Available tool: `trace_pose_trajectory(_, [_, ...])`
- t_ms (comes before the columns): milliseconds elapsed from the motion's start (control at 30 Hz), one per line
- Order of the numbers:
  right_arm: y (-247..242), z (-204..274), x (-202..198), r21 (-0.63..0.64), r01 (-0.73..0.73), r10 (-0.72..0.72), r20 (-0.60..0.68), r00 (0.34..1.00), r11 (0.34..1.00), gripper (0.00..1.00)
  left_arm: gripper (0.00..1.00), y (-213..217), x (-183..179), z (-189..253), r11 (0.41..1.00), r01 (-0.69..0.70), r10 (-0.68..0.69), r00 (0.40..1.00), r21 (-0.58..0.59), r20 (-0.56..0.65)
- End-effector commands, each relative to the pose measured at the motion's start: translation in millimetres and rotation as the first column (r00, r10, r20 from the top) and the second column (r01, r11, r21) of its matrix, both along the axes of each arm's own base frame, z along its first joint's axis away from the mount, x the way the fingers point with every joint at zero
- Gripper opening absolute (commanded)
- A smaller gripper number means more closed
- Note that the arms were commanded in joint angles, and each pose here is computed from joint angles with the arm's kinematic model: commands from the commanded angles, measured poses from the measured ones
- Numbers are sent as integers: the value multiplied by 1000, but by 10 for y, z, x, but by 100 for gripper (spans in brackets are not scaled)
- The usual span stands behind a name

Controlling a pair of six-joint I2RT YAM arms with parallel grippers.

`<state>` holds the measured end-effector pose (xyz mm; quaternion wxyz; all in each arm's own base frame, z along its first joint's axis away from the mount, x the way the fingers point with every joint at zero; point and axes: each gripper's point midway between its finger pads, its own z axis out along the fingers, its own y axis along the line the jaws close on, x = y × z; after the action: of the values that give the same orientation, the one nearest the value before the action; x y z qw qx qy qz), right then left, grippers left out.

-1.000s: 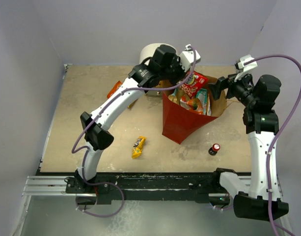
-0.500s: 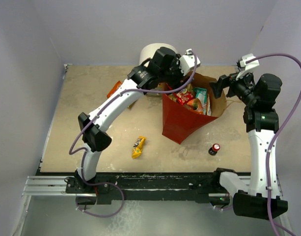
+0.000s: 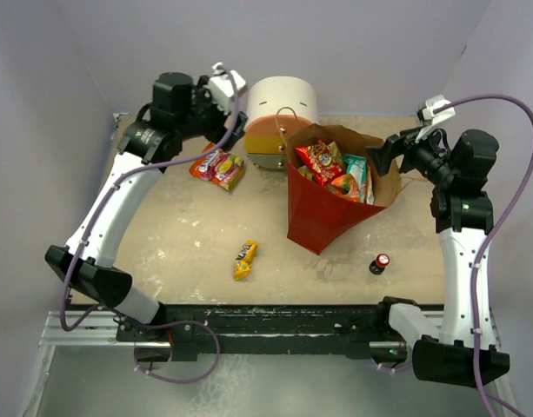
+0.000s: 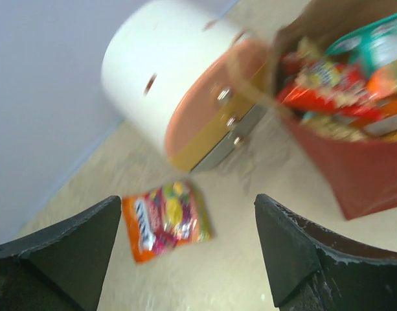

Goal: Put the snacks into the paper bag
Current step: Pick up the snack from the center of the board.

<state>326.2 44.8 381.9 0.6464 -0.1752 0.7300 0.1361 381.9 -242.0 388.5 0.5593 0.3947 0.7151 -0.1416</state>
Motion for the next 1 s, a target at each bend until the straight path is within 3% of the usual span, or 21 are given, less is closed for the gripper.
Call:
trace_pose_trajectory(0, [97,159,-20,-4,-70,70,56,996,998,99,87,531,159,-269,996,-75,72,995,-44,-69])
trace_pose_trajectory(233, [125,119,-53,-4,-85,85,52,995,996,99,89,1440,541,-811,969,-222,197,959,-105,-203])
trace_pose_trajectory(400, [141,112,-62,-1,-97,97,51,994,995,99,89,1808,874,-1330,949,-291,241,916,-118,-319])
trace_pose_trajectory(967, [160,54,-103,-4,-108,108,45,993,994,99,90,1966,1478,-2587,944,-318,212,795,-93,-568])
